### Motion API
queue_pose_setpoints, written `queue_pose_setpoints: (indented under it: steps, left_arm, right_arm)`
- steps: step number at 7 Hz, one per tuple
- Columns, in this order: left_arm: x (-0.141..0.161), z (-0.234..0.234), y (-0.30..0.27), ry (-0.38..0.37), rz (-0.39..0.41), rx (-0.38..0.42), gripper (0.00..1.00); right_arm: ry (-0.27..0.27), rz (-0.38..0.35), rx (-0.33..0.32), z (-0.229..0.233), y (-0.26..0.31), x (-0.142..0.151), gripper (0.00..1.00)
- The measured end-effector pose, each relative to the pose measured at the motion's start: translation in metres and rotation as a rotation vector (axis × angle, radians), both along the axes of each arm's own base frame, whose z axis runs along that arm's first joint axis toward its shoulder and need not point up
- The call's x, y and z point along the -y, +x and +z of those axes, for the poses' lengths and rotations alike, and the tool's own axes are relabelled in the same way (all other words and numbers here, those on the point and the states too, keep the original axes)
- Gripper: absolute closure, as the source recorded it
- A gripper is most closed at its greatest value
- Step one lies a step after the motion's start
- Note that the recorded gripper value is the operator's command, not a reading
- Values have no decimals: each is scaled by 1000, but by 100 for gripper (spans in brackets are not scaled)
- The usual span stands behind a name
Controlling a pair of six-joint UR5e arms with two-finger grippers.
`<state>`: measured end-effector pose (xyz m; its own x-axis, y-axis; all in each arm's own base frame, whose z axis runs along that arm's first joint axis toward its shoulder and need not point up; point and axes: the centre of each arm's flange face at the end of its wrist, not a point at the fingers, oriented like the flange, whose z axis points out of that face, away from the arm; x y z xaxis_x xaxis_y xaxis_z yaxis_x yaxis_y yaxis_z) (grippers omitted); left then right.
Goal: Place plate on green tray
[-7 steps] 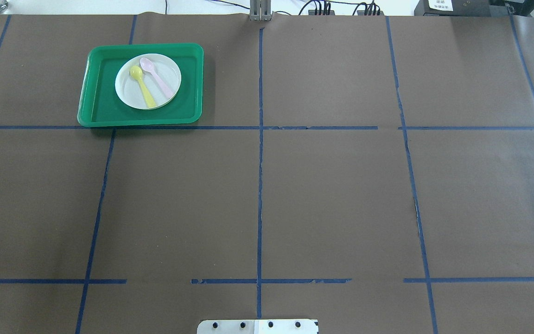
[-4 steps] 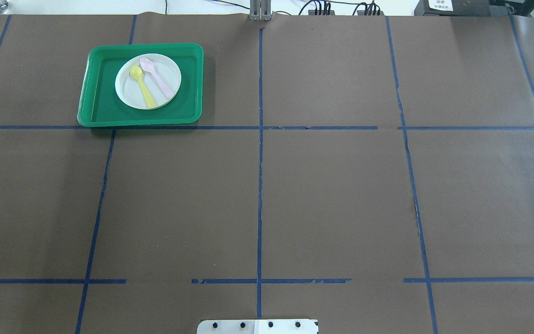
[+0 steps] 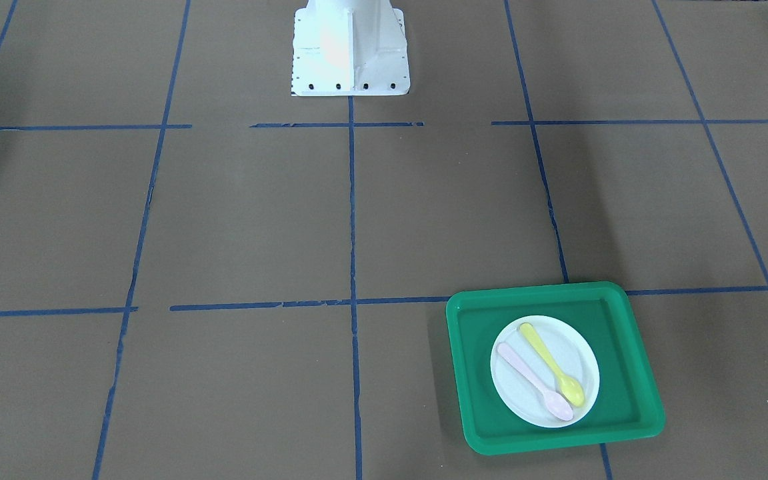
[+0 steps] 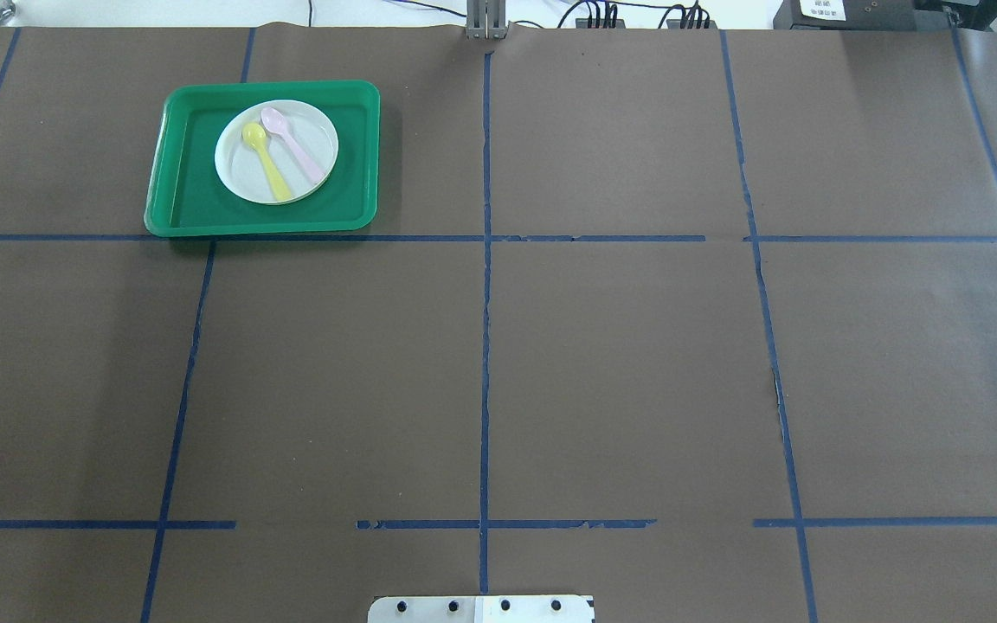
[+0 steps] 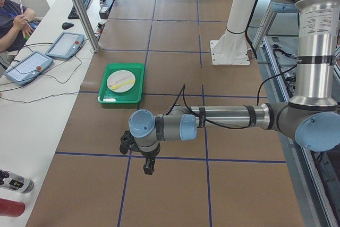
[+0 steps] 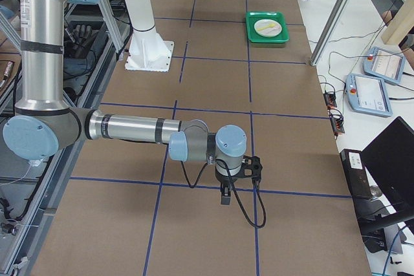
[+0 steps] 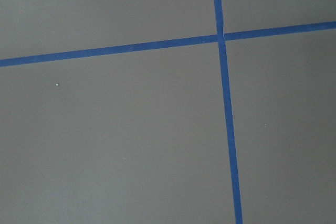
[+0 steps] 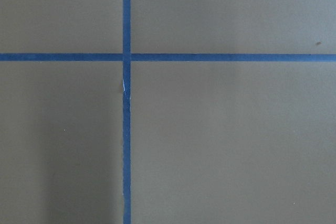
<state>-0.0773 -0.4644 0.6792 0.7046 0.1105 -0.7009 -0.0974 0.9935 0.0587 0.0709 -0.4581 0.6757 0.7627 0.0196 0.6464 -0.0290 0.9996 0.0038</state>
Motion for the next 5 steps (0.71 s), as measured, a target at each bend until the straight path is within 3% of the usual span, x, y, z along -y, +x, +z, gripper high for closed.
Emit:
queue_pose_setpoints:
  steps: [5]
  left_arm:
    - [-2,2,0,-5,0,2,0]
  right_arm:
    - [0,0,0,0,0,0,0]
